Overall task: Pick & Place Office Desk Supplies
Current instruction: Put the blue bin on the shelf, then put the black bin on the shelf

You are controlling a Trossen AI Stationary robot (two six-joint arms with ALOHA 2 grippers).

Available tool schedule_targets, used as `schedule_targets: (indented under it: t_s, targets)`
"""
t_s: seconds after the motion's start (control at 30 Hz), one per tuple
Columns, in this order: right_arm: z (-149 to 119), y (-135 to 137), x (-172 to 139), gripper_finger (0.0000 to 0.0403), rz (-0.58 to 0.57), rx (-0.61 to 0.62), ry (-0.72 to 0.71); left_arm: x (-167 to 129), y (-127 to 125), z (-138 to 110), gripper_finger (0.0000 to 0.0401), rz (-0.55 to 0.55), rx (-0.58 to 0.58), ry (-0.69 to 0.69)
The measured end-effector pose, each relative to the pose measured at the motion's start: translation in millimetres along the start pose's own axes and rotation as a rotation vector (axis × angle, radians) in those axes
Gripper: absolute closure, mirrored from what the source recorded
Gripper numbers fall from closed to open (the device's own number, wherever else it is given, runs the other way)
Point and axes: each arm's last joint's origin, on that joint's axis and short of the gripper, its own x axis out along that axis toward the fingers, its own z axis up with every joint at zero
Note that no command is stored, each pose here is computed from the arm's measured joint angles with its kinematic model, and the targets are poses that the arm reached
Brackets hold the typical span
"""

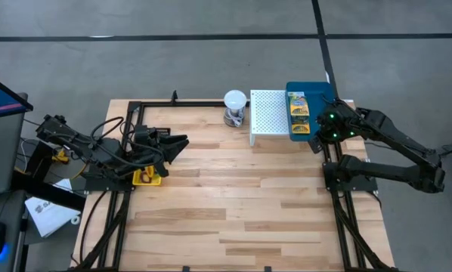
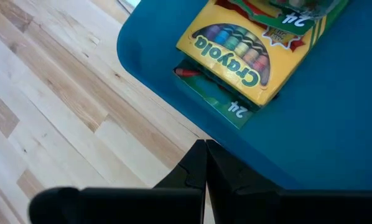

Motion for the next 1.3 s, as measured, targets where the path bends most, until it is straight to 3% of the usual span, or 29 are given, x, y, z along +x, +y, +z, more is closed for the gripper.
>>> schedule_targets:
  t_s: [0.97,1.3]
  targets:
    - [6,2,0,0.0403,0.029,0.013,-0.058,0,0,0,0.0288,-0.004,0.000,0.002]
    - [-5,10,-6,0.0403,0.133,0.006,-0.017,0,0,0,0.0288,-0.009,-0.001,0.005]
